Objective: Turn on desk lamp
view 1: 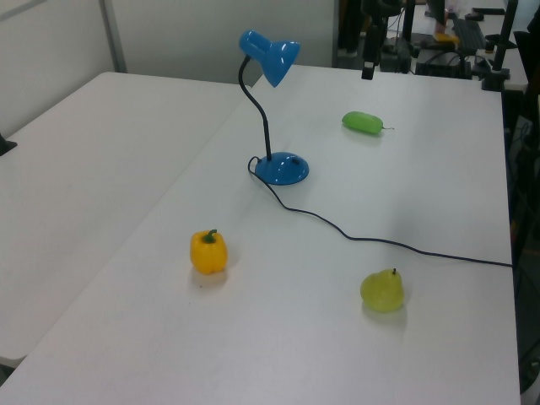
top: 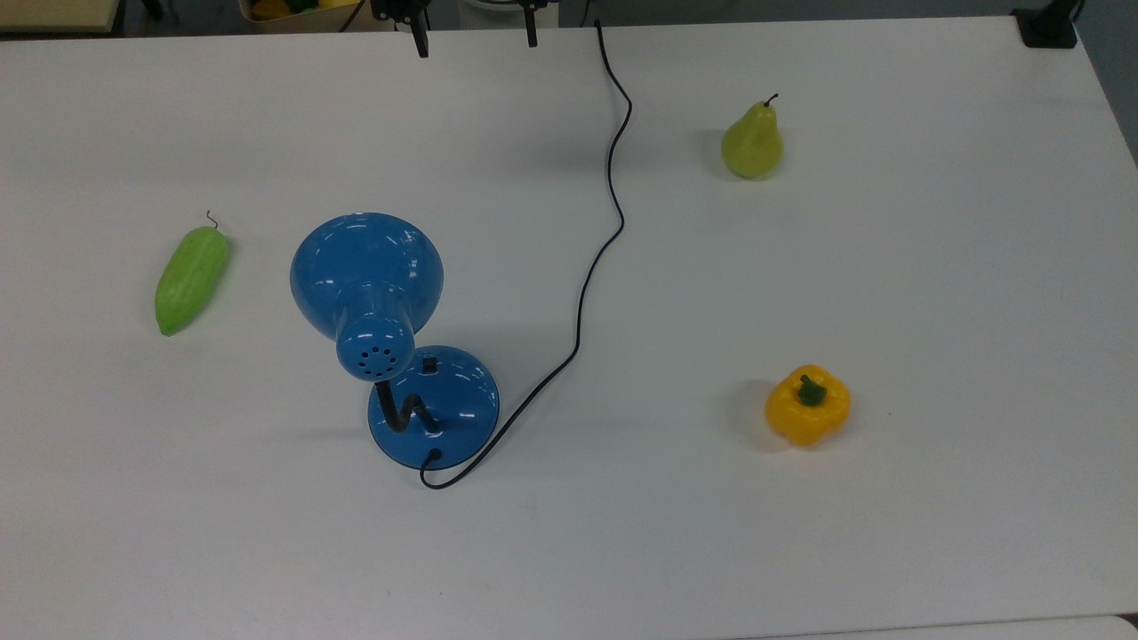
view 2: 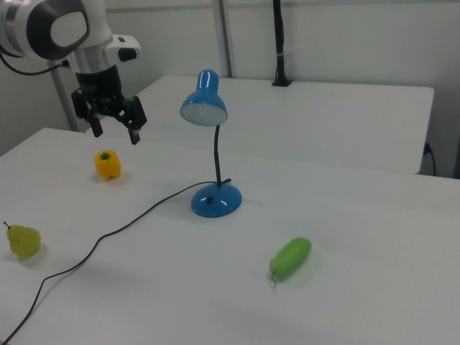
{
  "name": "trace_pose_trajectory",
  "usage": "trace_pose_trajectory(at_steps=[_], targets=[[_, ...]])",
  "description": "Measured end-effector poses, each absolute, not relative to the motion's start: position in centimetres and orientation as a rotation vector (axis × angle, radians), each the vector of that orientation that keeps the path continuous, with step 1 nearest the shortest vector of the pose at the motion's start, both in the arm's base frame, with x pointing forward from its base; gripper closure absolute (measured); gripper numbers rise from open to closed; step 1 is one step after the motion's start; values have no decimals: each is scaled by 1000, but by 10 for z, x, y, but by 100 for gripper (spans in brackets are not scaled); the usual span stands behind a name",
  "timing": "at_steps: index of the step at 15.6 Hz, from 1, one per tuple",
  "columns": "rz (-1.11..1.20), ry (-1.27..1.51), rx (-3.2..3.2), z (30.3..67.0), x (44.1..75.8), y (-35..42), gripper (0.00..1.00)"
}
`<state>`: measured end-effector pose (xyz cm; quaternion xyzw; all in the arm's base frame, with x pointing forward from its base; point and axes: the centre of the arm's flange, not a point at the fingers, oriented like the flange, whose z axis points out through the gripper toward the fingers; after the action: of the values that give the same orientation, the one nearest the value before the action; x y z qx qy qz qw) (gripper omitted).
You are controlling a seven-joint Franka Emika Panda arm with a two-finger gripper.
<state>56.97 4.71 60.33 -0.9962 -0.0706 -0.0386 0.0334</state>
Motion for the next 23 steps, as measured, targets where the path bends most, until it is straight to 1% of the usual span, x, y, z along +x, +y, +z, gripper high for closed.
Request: trace_pose_trajectory(at_steps=[3, 4, 5, 6, 7, 9, 10, 14, 15, 19, 23], targets=[[-119, -219, -3065, 603, 570, 47, 1], [-119, -221, -3065, 603, 570, 47, 10], [-119, -221, -3065, 603, 570, 47, 15], [-119, -222, -3065, 603, 570, 47, 15], [-119, -225, -3065, 603, 570, 47, 21], [-119, -226, -3064, 603, 570, 47, 44], [-119, -226, -3064, 603, 570, 47, 53], [-118, -227, -3064, 603, 570, 47, 97], [-117, -227, -3064, 603, 570, 47, 99], [-96, -229, -3065, 596, 569, 48, 99], [-16, -232, -3068, 570, 569, 48, 99]])
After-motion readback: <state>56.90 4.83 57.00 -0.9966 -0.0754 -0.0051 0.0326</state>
